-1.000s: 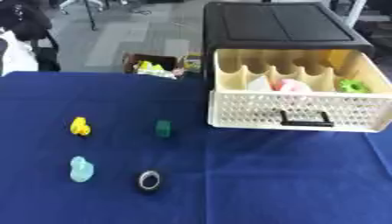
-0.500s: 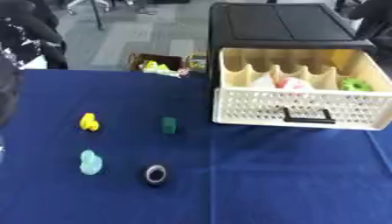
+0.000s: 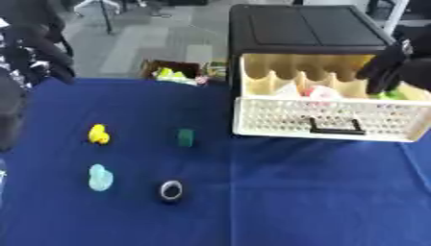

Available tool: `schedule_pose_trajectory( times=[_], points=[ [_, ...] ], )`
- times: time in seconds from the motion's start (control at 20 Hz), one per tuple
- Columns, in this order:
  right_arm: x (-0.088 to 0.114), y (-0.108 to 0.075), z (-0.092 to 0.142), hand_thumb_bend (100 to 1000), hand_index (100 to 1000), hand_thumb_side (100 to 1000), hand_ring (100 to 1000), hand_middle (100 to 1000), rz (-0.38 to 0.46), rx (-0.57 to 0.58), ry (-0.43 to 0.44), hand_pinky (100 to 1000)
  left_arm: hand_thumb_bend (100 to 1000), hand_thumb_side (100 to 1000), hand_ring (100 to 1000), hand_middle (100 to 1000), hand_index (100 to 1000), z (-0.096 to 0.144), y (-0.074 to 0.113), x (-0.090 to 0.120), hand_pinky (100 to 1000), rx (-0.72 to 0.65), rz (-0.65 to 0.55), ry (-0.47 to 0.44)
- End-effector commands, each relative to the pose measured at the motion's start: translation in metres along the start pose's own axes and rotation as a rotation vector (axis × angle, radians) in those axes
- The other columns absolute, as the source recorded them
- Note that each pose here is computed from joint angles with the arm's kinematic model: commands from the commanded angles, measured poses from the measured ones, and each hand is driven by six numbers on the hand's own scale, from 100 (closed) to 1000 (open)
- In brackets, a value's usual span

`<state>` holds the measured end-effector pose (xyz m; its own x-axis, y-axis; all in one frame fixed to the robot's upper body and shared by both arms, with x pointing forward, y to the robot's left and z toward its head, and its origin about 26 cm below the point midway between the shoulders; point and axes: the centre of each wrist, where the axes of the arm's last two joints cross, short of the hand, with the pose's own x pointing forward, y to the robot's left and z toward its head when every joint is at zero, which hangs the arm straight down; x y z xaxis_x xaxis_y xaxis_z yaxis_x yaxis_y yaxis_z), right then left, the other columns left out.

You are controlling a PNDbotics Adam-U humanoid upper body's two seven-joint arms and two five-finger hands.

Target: Pick up objects from table and place into drawer.

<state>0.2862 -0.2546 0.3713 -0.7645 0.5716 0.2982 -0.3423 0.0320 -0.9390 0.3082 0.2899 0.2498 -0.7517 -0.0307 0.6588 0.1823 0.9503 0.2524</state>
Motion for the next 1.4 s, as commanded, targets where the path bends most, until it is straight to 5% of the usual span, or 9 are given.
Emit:
schedule_pose_trajectory(
  times=[0.05,0.8,1.4],
  points=[
    [0.002,-0.001,0.005,100,893,1000,751,723,-0.011,0.057,0.021,734,123,940,615,546,740,-0.001,0.003,0.007,515,-0.003,-0.024,-0.014],
    [0.001,0.024,-0.025,100,999,1000,805,798,-0.224,0.342,0.087,780,132,967,615,545,737,0.003,0.001,0.003,521,-0.012,-0.020,0.025],
    [-0.001,0.040,-0.046,100,986,1000,827,815,-0.291,0.389,0.202,793,138,998,613,541,732,0.008,-0.001,-0.001,527,0.001,-0.022,0.060]
  ],
)
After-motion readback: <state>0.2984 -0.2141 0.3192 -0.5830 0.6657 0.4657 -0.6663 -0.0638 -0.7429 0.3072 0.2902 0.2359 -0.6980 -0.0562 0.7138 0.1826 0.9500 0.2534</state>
